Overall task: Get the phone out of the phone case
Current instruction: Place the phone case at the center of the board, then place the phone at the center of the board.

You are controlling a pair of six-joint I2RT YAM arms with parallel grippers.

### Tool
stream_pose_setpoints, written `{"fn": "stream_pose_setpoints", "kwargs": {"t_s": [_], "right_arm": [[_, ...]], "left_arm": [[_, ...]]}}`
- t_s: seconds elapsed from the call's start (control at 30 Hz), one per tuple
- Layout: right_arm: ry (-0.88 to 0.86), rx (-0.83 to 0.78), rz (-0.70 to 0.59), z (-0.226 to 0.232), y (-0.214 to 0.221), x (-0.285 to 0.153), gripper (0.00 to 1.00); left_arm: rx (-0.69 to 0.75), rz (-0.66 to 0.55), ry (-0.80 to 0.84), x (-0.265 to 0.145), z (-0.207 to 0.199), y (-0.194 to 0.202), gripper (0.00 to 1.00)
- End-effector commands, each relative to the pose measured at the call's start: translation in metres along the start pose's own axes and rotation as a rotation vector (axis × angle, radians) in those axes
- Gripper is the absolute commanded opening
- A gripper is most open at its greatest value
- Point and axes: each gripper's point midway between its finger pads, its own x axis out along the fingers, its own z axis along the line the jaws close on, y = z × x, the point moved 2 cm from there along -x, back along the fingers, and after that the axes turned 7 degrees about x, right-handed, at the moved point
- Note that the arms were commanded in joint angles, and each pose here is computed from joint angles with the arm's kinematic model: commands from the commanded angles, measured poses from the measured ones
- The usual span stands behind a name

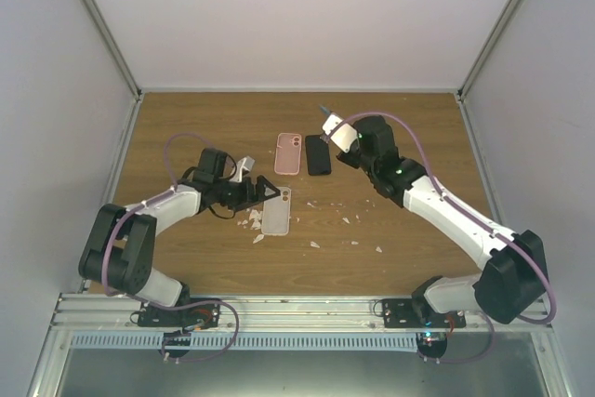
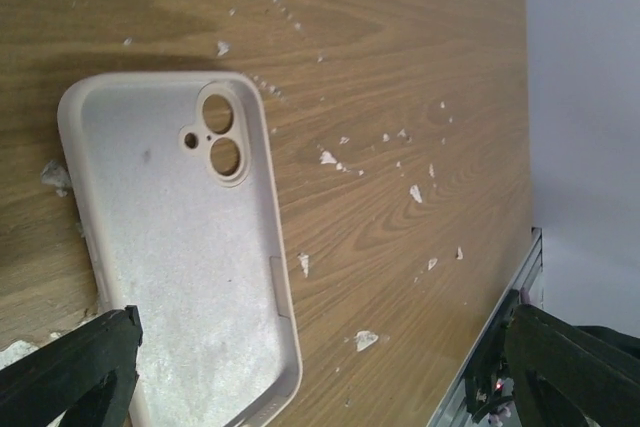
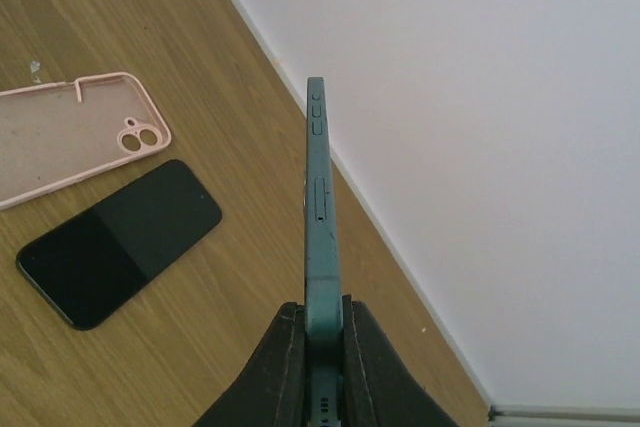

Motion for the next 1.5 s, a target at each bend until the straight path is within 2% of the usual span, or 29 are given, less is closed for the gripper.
{"fn": "stream_pose_setpoints", "kwargs": {"t_s": [0.0, 0.1, 0.3, 0.53, 0.83, 1.03, 1.47], "right_arm": [[0.097, -0.013, -0.138, -0.037, -0.044, -0.011, 0.01], [0.126, -0.012, -0.181, -0.046, -0.056, -0.018, 0.00], [0.294, -0.030, -0.283, -0.073, -0.071, -0.039, 0.01], [0.457, -0.131, -0.400, -0.085, -0.094, -0.069, 0.01], [0.605, -0.410, -0.488, -0.054, -0.107, -0.095, 0.00], [0.662, -0.614, -0.538, -0.025, -0.107, -0.100, 0.00], [0.675, -0.755, -0.608, 0.009, -0.110, -0.102, 0.00]], "left_arm": [[0.064, -0.090, 0.007, -0.017, -0.020, -0.024, 0.99], [0.130, -0.181, 0.046, -0.037, -0.049, -0.055, 0.99], [0.267, -0.391, 0.163, -0.087, -0.122, -0.109, 0.99], [0.269, -0.505, 0.254, -0.119, -0.171, -0.151, 0.96], [0.226, -0.494, 0.362, -0.130, -0.200, -0.163, 0.89], [0.180, -0.457, 0.391, -0.121, -0.197, -0.157, 0.82], [0.099, -0.410, 0.474, -0.107, -0.190, -0.150, 0.64]]}}
